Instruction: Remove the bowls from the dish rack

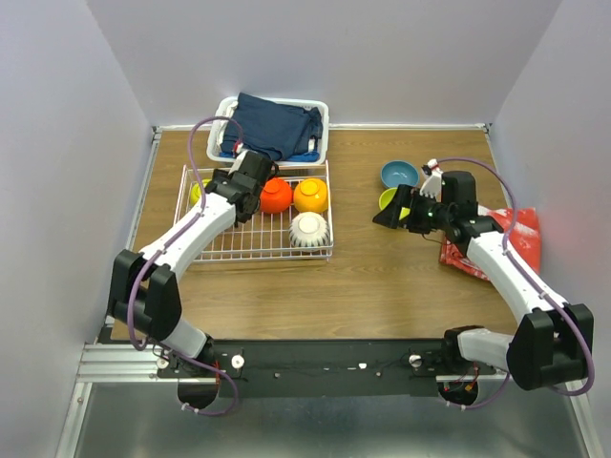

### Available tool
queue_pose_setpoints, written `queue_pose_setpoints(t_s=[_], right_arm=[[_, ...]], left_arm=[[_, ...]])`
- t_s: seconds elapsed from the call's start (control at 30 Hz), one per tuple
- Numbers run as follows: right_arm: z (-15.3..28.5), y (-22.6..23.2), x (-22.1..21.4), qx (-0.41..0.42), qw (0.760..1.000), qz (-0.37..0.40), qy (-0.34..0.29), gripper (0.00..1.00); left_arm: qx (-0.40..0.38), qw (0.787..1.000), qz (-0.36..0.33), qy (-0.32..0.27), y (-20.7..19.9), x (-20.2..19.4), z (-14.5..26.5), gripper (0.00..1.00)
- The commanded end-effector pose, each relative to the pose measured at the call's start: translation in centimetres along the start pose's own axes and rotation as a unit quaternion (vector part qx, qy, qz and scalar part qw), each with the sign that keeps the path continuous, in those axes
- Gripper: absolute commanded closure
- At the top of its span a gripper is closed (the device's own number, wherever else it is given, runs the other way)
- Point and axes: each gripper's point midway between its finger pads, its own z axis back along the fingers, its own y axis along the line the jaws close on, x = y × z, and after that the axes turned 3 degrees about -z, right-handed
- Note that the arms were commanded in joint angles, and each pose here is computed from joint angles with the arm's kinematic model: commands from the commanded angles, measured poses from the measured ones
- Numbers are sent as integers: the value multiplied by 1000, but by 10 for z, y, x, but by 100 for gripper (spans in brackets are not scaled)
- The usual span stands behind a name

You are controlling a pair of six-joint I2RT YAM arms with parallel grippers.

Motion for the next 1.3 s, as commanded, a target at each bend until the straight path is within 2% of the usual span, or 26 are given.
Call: queue_pose_setpoints(t_s=[0.0, 0.17, 0.3, 0.47, 0.53, 0.67, 0.7, 0.83, 0.87, 0.9, 0.97, 1.17, 1.27], right_arm=[[-2, 44, 5, 101, 994, 39, 7, 1], [-7, 70, 7, 147, 988, 47, 5, 1], [-12, 97, 9, 193, 980, 43, 9, 1], [-24, 120, 18, 222, 975, 31, 12, 2], [-27, 130, 22, 242, 970, 27, 8, 2], [-36, 148, 23, 272, 962, -3, 22, 3], [-41, 152, 20, 277, 960, -6, 29, 4], [-53, 166, 17, 293, 955, -10, 40, 5], [-54, 170, 17, 297, 954, -13, 42, 5], [-57, 172, 15, 299, 953, -15, 47, 6], [-65, 172, 10, 300, 952, -22, 56, 7], [-80, 178, 5, 307, 949, -28, 72, 13], [-84, 178, 5, 304, 949, -29, 73, 19]], left_arm=[[-59, 993, 85, -65, 3, 44, 37, 86], [-149, 972, 150, -101, -11, 66, 62, 87], [-255, 936, 206, -127, -32, 84, 88, 87], [-347, 890, 254, -156, -45, 95, 120, 88], [-380, 866, 273, -174, -48, 103, 135, 88], [-466, 817, 293, -174, -69, 100, 157, 88], [-483, 800, 299, -191, -70, 108, 165, 88], [-553, 741, 334, -185, -82, 110, 188, 88], [-563, 733, 338, -177, -87, 105, 187, 88], [-579, 716, 339, -191, -85, 109, 196, 88], [-594, 701, 349, -185, -88, 106, 200, 88], [-612, 684, 350, -187, -89, 102, 206, 88], [-626, 668, 354, -192, -87, 104, 216, 88]])
